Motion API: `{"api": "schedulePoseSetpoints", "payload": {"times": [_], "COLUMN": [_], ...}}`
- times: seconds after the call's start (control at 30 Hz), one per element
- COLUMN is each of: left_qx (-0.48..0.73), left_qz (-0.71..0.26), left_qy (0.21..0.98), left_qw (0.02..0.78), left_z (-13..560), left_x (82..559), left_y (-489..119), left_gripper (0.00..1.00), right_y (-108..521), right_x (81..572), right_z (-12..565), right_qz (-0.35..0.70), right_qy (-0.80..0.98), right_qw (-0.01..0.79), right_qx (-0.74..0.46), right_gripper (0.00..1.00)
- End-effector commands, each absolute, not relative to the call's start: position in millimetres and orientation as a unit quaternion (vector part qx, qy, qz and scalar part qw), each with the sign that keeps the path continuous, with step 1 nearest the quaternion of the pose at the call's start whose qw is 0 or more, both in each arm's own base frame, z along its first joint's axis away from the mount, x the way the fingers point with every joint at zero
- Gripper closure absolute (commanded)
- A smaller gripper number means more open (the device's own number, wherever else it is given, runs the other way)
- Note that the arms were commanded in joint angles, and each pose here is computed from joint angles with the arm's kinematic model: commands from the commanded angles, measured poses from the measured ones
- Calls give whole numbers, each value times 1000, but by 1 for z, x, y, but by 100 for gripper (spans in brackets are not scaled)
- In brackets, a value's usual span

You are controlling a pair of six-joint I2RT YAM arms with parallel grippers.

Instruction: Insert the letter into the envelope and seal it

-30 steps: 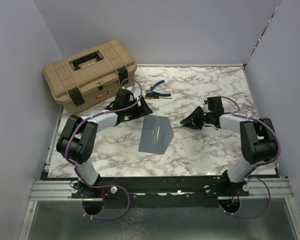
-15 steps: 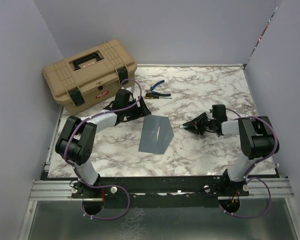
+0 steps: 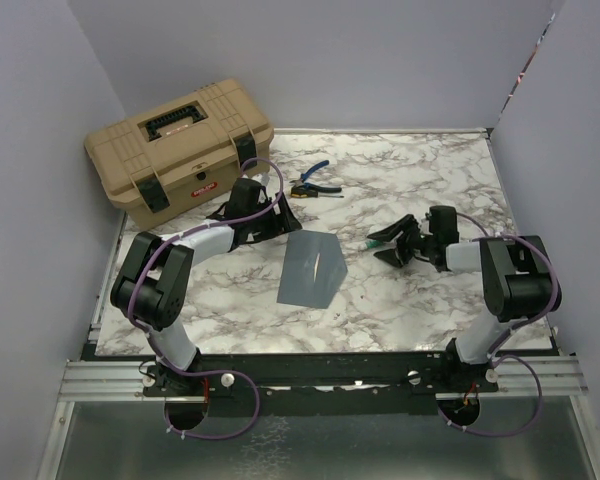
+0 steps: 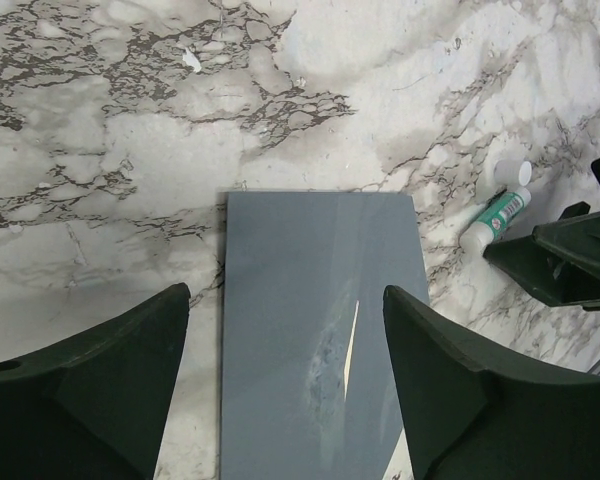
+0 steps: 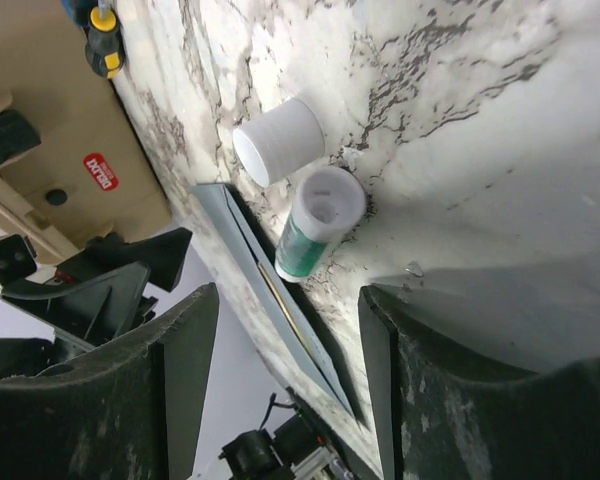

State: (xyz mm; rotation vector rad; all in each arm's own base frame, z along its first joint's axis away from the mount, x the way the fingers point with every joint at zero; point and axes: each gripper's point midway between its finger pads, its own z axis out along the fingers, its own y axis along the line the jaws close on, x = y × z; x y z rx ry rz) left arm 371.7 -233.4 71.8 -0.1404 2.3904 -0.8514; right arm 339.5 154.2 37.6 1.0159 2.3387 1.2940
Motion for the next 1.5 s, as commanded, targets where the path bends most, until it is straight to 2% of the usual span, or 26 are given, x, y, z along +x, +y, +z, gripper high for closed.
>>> {"api": "schedulePoseSetpoints", "payload": {"times": [0.0,0.17,0.43,0.6,0.7,0.9,1.1,1.3,1.47], "left_qx": [-61,-71,-72,-62,-65,-66,-66,-78,-87], "left_qz": [-308,-317,-347,-345,-341,-339,-313,-281,-255], "left_qy": [905,906,897,901,907,919,935,948,954], "left_qw": [287,272,263,255,237,187,150,130,132], "left_z": [62,59,75,70,60,43,12,-10,-16], "left_x": [370,367,353,338,326,304,276,261,261], "left_y": [-230,-233,-240,-244,-246,-245,-233,-220,-212], "left_gripper": [23,31,46,57,62,71,77,84,85], "right_y": [138,135,133,139,145,167,171,177,183], "right_x": [342,341,330,307,297,290,291,292,297], "right_z": [35,43,70,65,61,43,33,18,12], "right_qz": [400,387,375,382,381,379,369,366,371], "right_qy": [828,841,866,874,877,883,887,888,888], "right_qw": [169,180,195,172,165,138,150,148,147], "right_qx": [354,333,268,248,240,239,234,237,230], "right_gripper": [38,39,53,80,88,90,91,94,94]}}
